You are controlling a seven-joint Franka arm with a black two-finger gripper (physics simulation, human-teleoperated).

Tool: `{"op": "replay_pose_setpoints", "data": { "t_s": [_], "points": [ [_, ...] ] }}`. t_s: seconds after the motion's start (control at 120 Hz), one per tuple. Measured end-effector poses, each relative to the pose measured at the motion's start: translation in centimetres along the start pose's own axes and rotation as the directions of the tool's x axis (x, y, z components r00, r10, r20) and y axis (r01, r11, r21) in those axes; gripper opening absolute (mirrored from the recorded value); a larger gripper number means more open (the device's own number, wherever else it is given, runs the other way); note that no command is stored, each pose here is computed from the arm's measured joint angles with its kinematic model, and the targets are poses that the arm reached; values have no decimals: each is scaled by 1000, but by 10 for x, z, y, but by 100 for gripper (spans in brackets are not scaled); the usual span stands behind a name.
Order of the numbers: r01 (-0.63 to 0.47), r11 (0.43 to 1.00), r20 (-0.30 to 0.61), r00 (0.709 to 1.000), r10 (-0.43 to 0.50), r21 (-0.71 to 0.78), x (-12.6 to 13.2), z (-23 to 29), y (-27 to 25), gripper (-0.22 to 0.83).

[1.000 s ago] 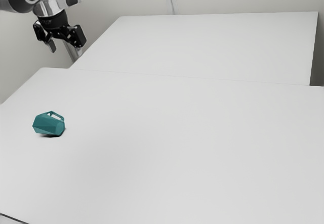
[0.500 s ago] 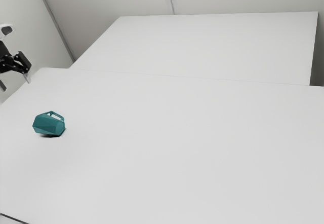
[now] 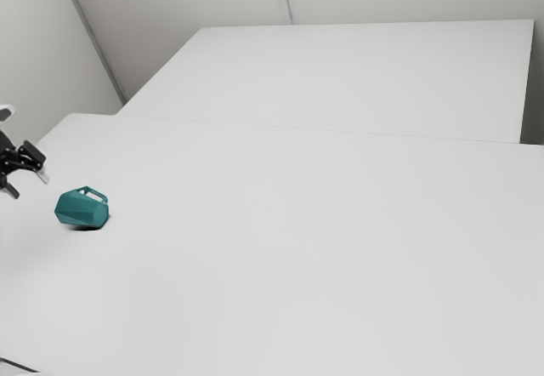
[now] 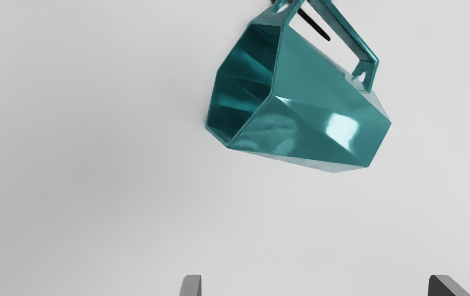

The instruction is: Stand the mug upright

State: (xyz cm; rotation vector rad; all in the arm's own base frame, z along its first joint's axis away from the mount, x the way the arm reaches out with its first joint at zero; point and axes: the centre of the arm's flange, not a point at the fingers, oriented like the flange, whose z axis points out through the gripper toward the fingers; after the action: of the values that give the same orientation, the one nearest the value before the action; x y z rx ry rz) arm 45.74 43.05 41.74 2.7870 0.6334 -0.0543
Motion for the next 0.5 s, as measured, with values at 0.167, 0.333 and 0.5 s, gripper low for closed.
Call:
{"op": "replay_pose_setpoints", "data": {
  "t_s": [0.167, 0.333, 0.5],
  "points": [
    [-79, 996, -49, 996, 76, -48, 25, 25, -29, 62],
    [-189, 980, -113, 977, 181, -64, 60, 38, -38, 62],
    [-278, 954, -169, 952, 257, -110, 82, 60, -37, 61]
  ]
}}
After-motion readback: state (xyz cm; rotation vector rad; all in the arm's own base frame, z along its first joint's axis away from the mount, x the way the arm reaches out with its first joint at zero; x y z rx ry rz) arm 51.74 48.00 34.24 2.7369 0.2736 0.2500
